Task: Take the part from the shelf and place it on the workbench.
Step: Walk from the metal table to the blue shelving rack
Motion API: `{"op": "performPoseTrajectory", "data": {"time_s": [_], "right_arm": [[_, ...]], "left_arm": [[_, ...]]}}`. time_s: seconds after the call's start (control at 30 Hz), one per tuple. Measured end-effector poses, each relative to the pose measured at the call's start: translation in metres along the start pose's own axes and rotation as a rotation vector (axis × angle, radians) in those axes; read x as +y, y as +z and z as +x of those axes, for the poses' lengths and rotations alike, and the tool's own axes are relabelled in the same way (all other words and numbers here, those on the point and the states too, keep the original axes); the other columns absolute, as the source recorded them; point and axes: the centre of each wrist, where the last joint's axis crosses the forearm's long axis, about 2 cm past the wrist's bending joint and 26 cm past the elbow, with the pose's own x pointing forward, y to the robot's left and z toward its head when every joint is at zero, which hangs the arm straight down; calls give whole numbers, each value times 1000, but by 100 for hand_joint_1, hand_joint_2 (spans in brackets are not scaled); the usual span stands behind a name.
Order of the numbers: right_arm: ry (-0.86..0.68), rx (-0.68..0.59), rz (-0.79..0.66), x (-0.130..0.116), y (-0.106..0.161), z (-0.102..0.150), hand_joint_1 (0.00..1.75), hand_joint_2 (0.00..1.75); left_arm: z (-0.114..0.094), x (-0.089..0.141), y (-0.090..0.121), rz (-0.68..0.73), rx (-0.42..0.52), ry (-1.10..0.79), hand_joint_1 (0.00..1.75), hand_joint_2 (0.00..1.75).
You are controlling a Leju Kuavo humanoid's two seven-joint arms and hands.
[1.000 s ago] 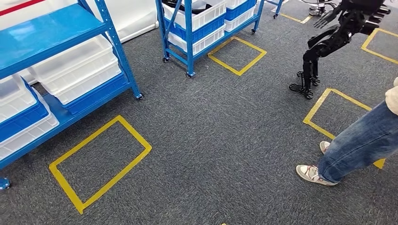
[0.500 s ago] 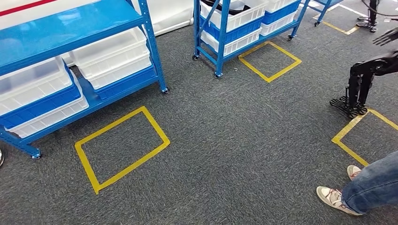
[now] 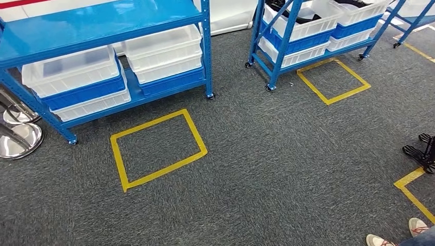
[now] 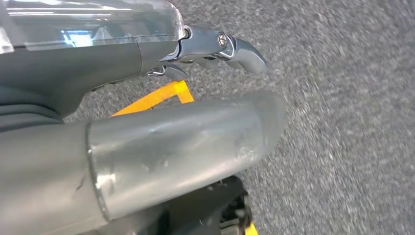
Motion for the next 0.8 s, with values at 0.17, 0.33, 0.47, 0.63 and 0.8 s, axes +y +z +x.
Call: {"op": "performPoseTrajectory", "data": {"time_s": [0.17,0.33,0.47,0.63,0.8], "right_arm": [[3,1,0,-1,0,-1,0,175],[6,7,-3,-3,1,-4,0,175],[7,4,-7,-5,0,-3,0,175],[6,3,-3,-4,0,-3,0,175],[7,4,-3,-5,0,-4,0,175]], "left_arm": [[1,0,-1,0,-3,2,0,0],[1,-1,0,-1,-2,3,0,0],[2,-3,-1,-4,-4,5,0,0],[1,-2,0,-2,0,6,0,0],[0,-2,0,-2,0,7,0,0]]}}
